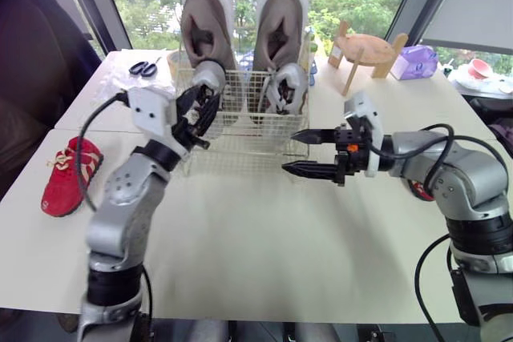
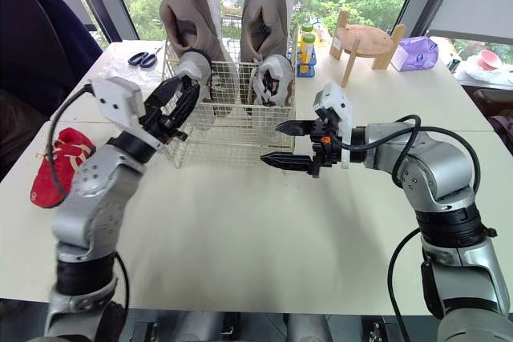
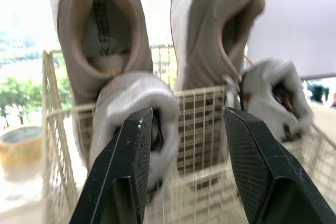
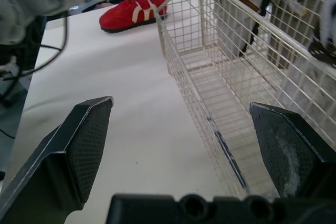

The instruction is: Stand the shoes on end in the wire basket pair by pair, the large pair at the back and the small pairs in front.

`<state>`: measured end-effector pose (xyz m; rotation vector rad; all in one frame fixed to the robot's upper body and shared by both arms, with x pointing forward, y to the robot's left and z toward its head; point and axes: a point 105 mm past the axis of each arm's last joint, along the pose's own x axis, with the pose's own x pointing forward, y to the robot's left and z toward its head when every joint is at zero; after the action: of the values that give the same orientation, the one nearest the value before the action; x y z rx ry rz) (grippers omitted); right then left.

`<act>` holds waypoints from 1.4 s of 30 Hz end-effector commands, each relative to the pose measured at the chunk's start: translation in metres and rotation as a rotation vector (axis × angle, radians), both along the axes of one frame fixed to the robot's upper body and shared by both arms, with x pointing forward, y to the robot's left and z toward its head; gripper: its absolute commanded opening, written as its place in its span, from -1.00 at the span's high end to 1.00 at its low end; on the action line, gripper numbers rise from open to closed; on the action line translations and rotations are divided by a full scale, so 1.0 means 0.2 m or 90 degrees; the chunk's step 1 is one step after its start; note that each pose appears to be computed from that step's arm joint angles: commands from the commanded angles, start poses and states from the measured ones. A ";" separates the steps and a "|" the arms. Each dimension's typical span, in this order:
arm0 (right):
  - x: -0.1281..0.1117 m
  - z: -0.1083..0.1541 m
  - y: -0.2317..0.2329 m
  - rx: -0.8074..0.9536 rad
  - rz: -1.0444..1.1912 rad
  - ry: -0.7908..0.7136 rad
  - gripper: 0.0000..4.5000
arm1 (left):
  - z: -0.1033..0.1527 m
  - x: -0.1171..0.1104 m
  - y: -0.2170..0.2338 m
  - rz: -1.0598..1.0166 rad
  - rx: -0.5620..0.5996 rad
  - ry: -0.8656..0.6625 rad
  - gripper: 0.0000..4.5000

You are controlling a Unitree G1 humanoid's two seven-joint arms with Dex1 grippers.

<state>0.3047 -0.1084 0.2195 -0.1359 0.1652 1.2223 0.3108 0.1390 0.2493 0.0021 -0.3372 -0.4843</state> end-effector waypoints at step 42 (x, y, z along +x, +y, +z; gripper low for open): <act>-0.09 -0.36 -1.16 0.060 -0.855 -0.075 -1.00 | -0.30 -0.42 -0.50 -0.494 -0.023 0.241 -0.97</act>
<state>0.2843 -0.3413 0.1392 0.0213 0.0978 -0.1286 0.2292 0.0367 0.1831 -0.2700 0.0846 -1.2257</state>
